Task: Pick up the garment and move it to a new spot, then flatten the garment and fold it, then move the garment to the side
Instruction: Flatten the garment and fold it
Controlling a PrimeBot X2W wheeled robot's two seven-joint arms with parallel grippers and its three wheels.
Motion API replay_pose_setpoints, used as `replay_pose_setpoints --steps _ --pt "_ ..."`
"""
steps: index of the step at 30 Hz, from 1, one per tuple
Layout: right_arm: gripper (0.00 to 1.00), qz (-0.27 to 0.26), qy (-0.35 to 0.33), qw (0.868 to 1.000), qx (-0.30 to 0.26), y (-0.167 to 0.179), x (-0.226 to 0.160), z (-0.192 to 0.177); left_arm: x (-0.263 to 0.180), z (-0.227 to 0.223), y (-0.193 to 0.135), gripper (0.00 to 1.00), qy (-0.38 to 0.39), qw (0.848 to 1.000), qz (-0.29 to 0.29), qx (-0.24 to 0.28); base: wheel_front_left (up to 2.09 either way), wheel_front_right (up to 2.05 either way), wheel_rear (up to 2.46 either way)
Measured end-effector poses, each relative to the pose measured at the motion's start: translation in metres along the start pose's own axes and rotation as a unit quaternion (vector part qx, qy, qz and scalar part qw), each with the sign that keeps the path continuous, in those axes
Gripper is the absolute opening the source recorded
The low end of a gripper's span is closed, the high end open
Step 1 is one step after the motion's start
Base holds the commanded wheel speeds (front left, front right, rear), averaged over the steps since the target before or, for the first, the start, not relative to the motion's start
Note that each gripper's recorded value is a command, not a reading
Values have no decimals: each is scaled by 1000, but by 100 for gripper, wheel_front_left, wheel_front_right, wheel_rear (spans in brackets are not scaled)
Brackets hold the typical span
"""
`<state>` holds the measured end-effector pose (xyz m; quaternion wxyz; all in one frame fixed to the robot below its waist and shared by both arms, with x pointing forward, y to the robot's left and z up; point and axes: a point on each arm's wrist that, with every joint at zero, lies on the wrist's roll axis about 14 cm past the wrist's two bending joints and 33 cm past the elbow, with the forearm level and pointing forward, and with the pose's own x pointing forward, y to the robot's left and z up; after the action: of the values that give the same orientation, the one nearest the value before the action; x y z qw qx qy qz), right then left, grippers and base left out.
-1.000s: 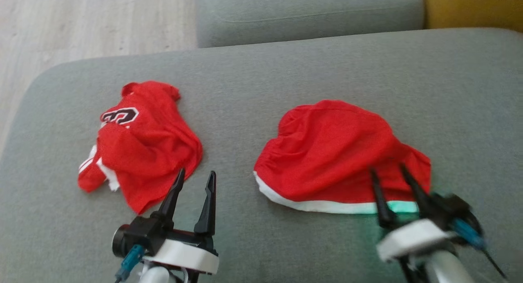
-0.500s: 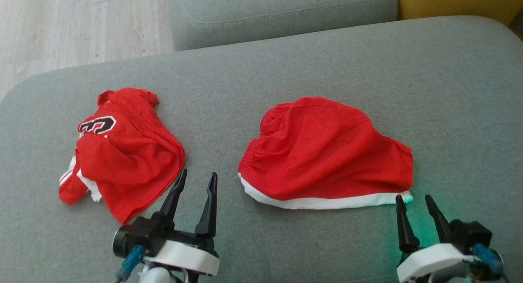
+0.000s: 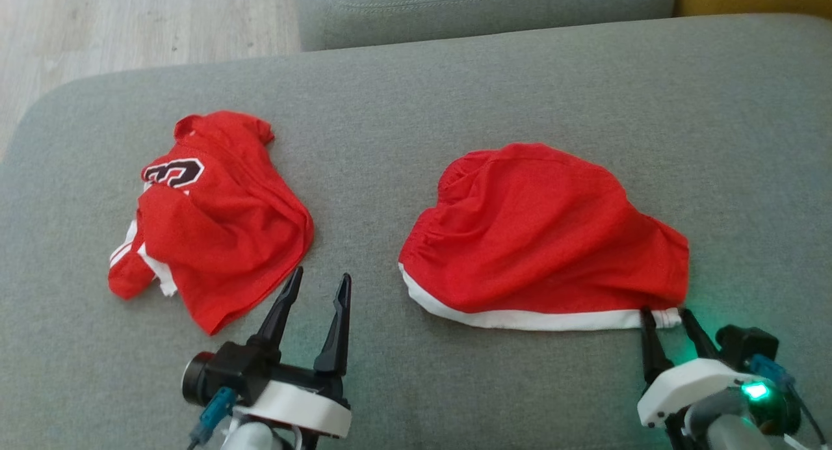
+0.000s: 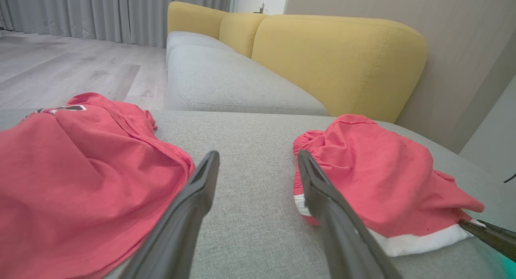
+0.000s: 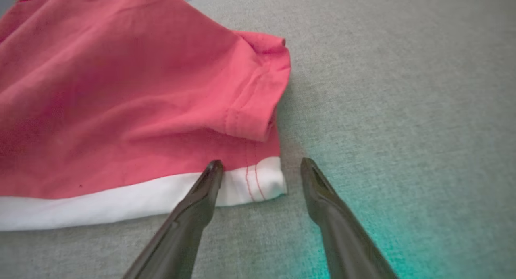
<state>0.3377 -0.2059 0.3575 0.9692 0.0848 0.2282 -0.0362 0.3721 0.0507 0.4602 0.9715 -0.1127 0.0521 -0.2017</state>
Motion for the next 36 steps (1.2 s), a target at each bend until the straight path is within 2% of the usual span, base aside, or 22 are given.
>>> replay_pose_setpoints --steps 1,5,9,13,24,36 --pt "0 1 1 1000 -4 1 2 0 0 0 1 100 0 1000 1 0 0 0 0" --pt "0 -15 -7 1000 -15 -10 4 6 3 -1 1 100 3 1000 -2 5 0 0 0" --pt "0 -62 -17 998 -10 -41 -2 11 6 -7 -3 100 12 1000 -13 12 0 0 0" --pt "0 -94 -18 995 -6 -62 -9 10 8 -21 -20 100 35 998 -45 18 0 0 0" --pt "0 -106 -25 994 -7 -70 -2 20 19 -61 -75 100 106 980 -164 43 0 0 0" --pt "0 -111 -12 994 -10 -73 0 11 42 -84 -91 100 154 961 -224 54 0 0 0"
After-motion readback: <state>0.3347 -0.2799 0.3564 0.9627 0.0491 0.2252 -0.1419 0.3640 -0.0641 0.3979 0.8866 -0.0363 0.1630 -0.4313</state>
